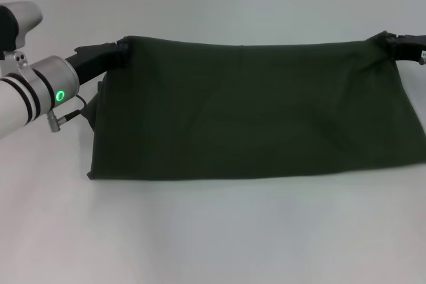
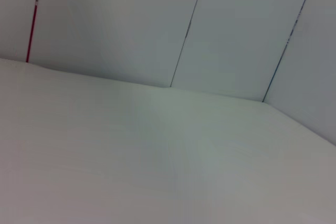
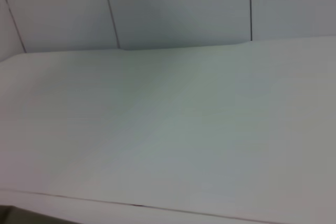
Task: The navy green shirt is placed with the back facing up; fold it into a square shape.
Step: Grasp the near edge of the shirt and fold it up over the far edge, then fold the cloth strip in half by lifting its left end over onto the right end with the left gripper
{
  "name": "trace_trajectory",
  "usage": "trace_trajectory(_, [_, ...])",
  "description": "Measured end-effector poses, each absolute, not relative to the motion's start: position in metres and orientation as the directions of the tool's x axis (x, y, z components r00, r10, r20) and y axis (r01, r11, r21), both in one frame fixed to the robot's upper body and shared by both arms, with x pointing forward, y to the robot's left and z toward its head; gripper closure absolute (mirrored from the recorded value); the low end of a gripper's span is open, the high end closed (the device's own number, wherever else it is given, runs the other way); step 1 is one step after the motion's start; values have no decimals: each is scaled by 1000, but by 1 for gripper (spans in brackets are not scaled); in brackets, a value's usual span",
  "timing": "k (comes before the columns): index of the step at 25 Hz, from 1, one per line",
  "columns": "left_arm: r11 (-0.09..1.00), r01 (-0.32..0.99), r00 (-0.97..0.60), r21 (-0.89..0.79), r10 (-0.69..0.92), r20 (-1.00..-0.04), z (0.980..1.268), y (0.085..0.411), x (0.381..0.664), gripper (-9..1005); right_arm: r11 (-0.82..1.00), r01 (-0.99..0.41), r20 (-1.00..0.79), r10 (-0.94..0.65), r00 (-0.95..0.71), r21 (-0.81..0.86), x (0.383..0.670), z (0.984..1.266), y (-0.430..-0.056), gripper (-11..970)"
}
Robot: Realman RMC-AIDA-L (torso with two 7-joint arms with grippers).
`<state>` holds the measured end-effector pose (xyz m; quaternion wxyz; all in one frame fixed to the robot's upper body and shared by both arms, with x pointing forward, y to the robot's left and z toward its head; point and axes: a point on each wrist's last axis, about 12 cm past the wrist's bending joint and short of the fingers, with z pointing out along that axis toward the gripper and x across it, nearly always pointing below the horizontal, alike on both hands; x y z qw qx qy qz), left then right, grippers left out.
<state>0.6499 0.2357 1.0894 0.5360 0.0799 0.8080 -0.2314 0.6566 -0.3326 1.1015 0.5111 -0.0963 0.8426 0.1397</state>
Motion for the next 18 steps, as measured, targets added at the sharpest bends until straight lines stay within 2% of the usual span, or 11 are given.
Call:
trace_trajectory(10, [892,304,-410,-335,-195,-891,1087,238,652,867,965,-254,-893,-58,-447,65,664,1103,-330,910])
trace_trajectory(12, [894,286,-409,-345,-211,-888,1086,240,651,864,974,-221,-902,-47,-429,54,665,1105,-332,843])
trace_trajectory(15, [894,264,-405,-362,-238,-883,1084,245,649,636,979,-197,-911,-36,-411,50,666,1108,-335,743])
trace_trajectory(18, [880,268,-394,-393,-272,-878,1083,251,644,514,975,-209,-911,-17,-412,76,663,1109,-339,611])
